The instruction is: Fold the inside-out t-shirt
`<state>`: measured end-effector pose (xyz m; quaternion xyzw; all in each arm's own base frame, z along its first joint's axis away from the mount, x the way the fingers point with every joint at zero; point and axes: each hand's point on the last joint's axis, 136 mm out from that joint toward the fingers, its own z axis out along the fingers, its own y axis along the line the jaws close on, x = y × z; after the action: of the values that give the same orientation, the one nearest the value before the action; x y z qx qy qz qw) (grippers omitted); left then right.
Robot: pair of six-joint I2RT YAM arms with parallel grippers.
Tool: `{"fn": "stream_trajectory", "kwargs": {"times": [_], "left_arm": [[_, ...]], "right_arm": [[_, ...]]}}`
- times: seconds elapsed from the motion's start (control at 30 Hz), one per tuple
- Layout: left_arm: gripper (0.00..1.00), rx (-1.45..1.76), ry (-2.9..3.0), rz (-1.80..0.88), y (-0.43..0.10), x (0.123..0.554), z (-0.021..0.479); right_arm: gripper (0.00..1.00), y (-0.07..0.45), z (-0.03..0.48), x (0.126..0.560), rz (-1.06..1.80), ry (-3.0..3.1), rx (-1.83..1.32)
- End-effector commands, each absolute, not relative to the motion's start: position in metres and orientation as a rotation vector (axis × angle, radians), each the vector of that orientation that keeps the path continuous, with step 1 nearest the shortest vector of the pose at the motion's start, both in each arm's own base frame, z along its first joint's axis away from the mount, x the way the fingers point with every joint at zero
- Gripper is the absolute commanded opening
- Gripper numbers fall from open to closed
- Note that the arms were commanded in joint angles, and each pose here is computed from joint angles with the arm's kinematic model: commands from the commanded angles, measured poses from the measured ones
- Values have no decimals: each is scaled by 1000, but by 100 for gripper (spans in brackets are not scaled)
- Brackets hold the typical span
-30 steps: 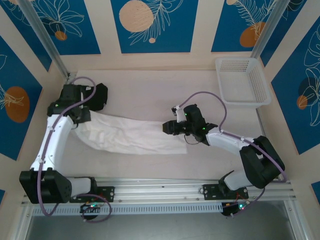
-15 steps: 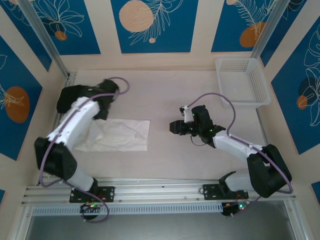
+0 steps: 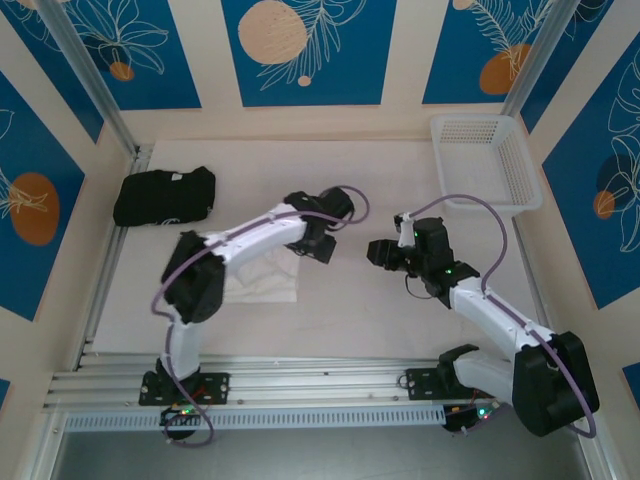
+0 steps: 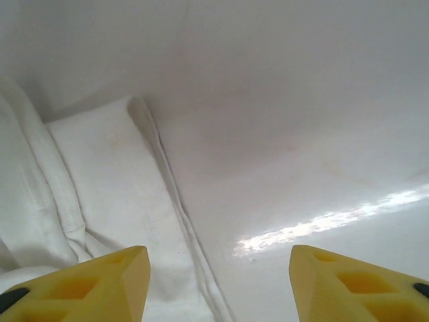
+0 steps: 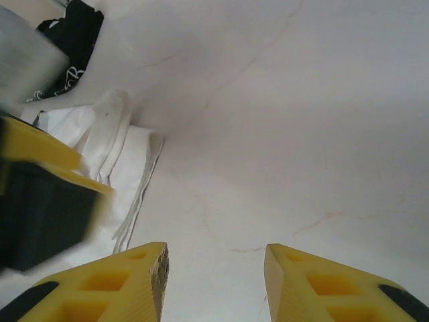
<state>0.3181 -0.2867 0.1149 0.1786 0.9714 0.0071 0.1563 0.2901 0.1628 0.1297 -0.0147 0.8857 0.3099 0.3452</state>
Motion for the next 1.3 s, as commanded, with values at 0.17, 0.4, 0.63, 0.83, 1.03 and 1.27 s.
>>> {"fn": "stream_trajectory", "kwargs": {"times": [0.17,0.4,0.63,0.83,1.03,1.27], "left_arm": [[65,-47,2750,-230,-139,299,130],[69,-33,2791,-333,-143,302,101],[29,89,2796,-384,-162,300,85],[0,309,2755,-617,-208,263,88],[9,546,2692,-989,-258,215,103],[54,567,2719,-823,-235,222,107]], "right_arm": [[43,206,123,282,893,2332,-152],[44,255,114,277,918,2388,-302],[43,258,101,274,896,2432,-288],[44,242,100,283,836,2449,-255],[44,237,99,289,824,2458,-242],[44,261,100,282,920,2464,-285]]}}
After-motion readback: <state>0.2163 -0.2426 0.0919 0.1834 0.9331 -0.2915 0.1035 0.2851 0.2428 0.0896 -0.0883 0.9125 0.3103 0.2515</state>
